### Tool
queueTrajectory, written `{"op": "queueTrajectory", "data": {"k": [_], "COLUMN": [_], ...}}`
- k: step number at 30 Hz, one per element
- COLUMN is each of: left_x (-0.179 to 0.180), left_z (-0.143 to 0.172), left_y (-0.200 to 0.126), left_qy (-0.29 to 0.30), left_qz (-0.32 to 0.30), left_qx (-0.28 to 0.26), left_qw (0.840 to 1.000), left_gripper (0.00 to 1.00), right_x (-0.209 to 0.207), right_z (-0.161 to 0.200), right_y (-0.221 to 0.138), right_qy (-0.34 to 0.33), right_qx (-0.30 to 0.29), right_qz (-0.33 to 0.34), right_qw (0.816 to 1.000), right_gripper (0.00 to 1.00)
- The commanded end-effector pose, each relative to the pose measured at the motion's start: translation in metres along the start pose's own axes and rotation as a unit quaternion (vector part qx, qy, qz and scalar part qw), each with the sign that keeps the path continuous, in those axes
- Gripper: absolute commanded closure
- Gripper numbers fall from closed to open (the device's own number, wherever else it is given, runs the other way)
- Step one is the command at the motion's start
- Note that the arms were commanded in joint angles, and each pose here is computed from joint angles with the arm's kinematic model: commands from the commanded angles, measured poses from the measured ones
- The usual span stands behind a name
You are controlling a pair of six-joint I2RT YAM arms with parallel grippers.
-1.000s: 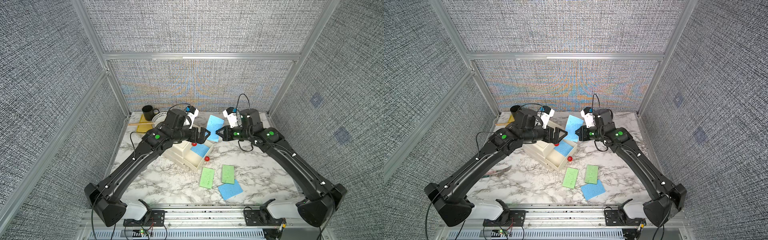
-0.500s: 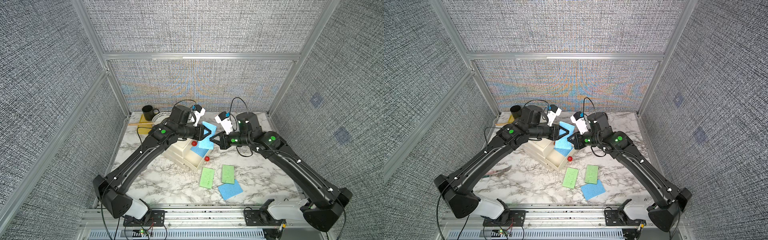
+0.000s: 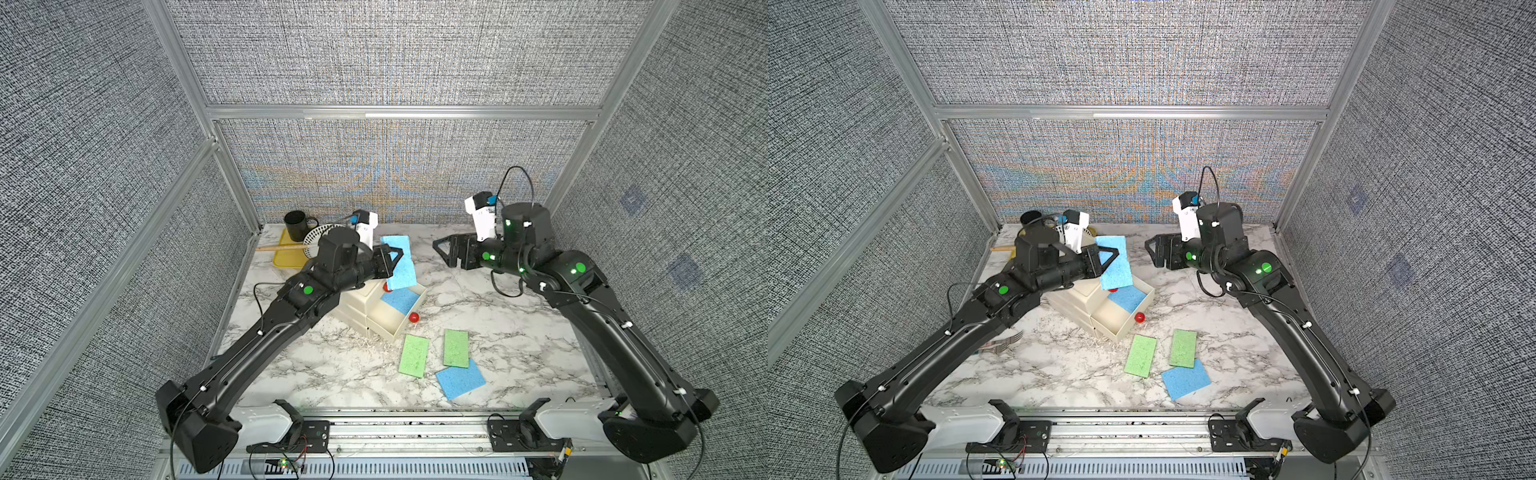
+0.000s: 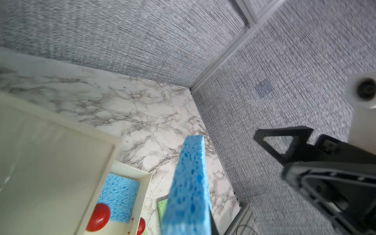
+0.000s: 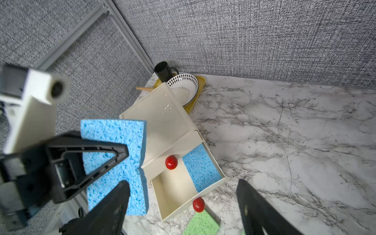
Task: Please put the sticky notes in the drawer by color
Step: Pick up the sponge from the center of the board.
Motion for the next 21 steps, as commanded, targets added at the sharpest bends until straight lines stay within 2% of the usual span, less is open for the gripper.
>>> {"op": "queueTrajectory", "data": {"k": [1, 5, 8, 13, 17, 21], "left_x": [-0.011, 0.0, 0.0, -0.004, -0.01, -0.012], "left_z": [-0.054, -0.055, -0.055, -0.053, -0.051, -0.05], "left_y": [-0.015, -0.011, -0.009, -0.007, -0.005, -0.007], "left_qy": [-0.135, -0.173, -0.198, -0.216, -0.217, -0.216], "left_qz": [0.081, 0.095, 0.125, 0.162, 0.179, 0.184], "left_qx": [-0.18, -0.207, -0.219, -0.221, -0.213, -0.21], "left_qw": [0.971, 0.958, 0.947, 0.937, 0.936, 0.936], "left_gripper": [0.98, 0.99, 0.99, 0.99, 0.99, 0.99], "right_x": [0.022, 0.05, 0.06, 0.059, 0.065, 0.064], "right_z": [-0.004, -0.002, 0.011, 0.02, 0.013, 0.018], "right_y": [0.0, 0.002, 0.011, 0.024, 0.028, 0.044], "right_qy": [0.058, 0.142, 0.191, 0.217, 0.223, 0.249], "right_qx": [-0.004, -0.023, -0.002, 0.015, 0.004, 0.031], "right_qz": [-0.083, -0.202, -0.255, -0.261, -0.283, -0.282], "right_qw": [0.995, 0.969, 0.948, 0.941, 0.933, 0.926], "right_gripper": [0.15, 0.18, 0.22, 0.24, 0.25, 0.26]}}
Point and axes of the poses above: each gripper's point midway between its finger pads, its own y axis out along the fingers, its own x axis along the line the jaws close on, z = x × y, the point moved 1 cm from there along -y, back along the fingers, and after that the axes turned 6 degrees about -y, right-handed, at the moved point
